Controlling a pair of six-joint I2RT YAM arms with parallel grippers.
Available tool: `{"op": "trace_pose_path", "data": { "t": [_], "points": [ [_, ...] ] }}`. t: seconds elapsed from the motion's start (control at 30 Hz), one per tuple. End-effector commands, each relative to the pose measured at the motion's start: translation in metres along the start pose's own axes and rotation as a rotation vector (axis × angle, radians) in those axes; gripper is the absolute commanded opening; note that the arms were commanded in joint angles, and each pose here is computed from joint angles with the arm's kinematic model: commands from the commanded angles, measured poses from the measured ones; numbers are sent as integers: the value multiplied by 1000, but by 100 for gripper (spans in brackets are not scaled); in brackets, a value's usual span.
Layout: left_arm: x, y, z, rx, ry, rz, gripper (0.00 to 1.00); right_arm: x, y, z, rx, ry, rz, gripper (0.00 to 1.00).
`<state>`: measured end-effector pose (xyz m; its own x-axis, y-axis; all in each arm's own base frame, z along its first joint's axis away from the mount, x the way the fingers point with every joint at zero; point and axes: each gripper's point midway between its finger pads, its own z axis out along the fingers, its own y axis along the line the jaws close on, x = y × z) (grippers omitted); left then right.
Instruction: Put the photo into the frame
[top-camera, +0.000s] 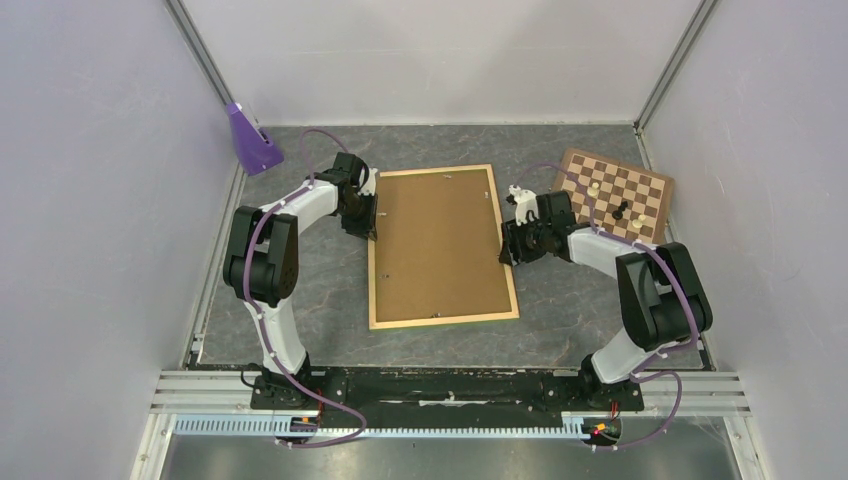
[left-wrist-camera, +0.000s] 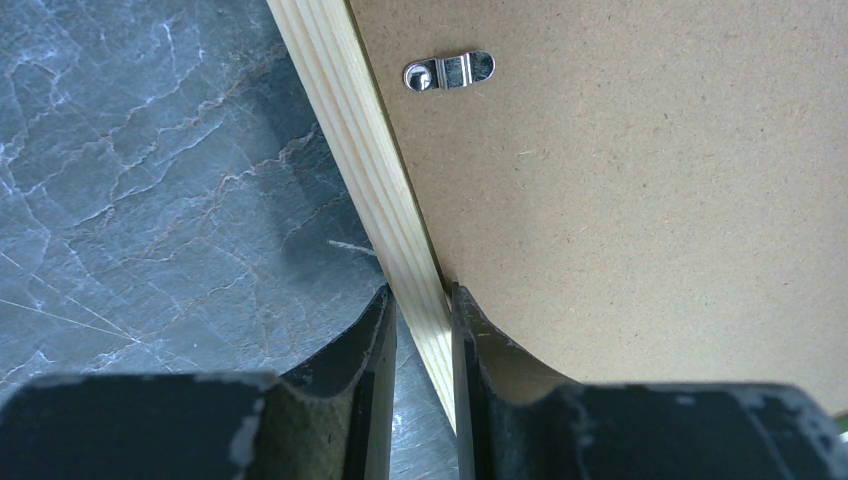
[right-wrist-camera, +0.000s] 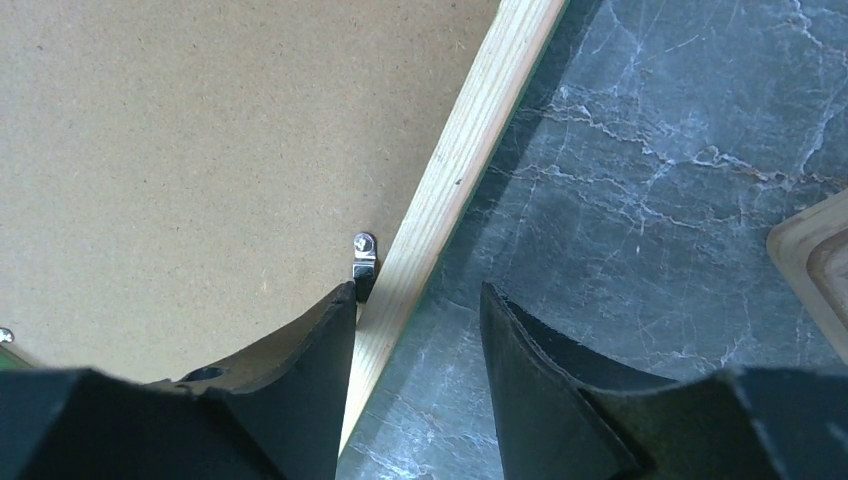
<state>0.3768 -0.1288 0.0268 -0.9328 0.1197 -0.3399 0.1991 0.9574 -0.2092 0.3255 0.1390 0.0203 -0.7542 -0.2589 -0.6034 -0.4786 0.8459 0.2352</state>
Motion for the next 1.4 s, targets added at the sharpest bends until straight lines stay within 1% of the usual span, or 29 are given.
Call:
{"op": "trace_pose_path", "data": {
  "t": [0.0, 0.33, 0.5, 0.73, 0.93, 1.13, 1.37],
  "points": [
    [-19, 7, -22, -27, -69, 76, 2, 3, -9, -4, 23, 24, 41, 51],
    [-19, 7, -22, -29, -69, 77, 2, -2, -11, 2, 0, 5, 101, 50],
    [-18, 8, -22, -29, -68, 77, 2, -5, -16, 3, 23, 0, 96, 49],
    [-19, 7, -22, -28, -69, 76, 2, 3, -27, 1, 86, 22, 43, 47],
    [-20, 7, -22, -27, -69, 76, 2, 14, -27, 3, 132, 59, -28, 47],
    [-20, 8, -23, -31, -71, 75, 2, 15, -31, 4, 176, 71, -79, 46],
    [-19, 8, -22, -29, -66, 74, 2, 12, -42, -1, 243, 75, -139, 41]
  ]
}}
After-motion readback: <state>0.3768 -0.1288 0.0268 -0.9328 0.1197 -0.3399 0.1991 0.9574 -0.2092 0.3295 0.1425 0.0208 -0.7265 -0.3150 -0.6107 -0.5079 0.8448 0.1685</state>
